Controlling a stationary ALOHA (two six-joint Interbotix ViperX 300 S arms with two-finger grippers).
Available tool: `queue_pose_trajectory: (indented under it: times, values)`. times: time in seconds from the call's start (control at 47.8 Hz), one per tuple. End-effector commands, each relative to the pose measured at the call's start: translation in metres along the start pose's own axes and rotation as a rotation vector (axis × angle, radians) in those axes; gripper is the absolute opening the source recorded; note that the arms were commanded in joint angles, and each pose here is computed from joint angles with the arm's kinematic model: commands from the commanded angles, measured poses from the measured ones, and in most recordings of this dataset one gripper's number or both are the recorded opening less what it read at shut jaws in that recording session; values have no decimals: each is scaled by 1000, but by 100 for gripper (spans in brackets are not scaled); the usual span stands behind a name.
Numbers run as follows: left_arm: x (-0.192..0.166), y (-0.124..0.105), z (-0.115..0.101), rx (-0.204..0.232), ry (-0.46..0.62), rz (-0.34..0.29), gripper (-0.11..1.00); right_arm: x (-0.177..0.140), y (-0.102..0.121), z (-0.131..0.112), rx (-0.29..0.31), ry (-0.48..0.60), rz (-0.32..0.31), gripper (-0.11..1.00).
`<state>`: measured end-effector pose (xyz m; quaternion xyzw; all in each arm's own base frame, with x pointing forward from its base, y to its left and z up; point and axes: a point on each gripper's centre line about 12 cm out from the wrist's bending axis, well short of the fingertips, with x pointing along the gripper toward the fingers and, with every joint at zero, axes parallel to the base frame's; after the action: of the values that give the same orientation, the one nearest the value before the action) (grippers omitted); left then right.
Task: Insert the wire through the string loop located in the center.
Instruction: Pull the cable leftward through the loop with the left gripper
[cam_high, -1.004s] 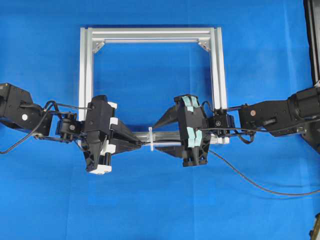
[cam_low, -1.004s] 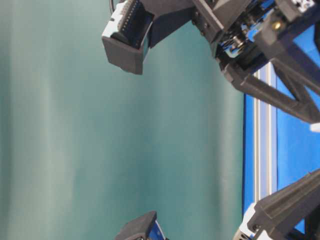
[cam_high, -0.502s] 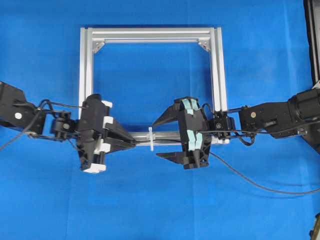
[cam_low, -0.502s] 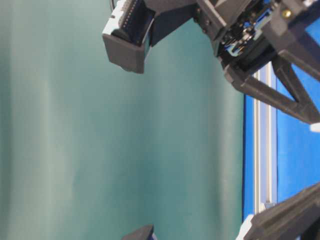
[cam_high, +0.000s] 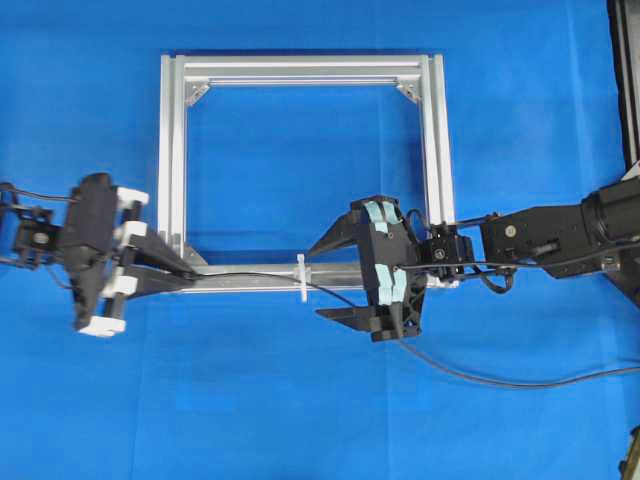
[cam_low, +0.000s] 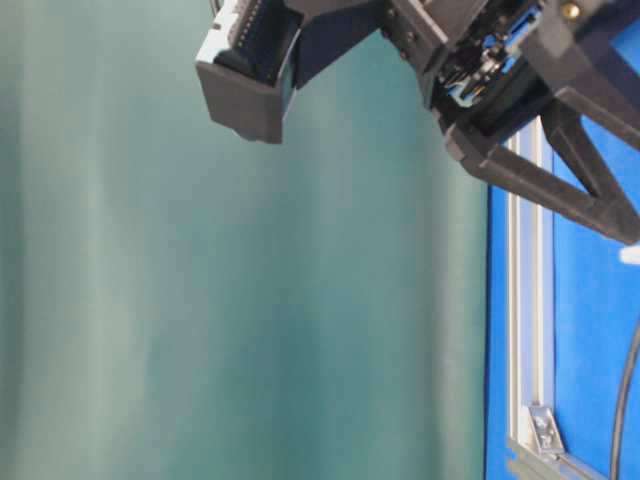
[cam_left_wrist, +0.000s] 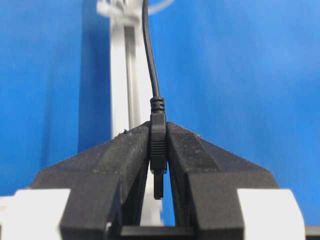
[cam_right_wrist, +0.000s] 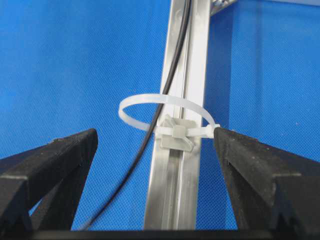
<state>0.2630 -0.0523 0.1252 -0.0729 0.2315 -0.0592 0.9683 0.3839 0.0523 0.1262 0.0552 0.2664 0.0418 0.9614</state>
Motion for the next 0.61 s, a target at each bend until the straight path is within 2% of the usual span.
queue_pose_trajectory:
  times: [0.0, 0.293, 0.586]
  values:
    - [-13, -4, 3, 0, -32, -22, 8, -5, 4, 16, -3, -48, 10, 87]
    - [-43, 1, -18, -70, 38, -16, 8, -6, 3, 15, -6, -45, 10, 87]
    - [-54, 4, -33, -74, 125, 2, 8, -6, 4, 16, -17, -51, 14, 87]
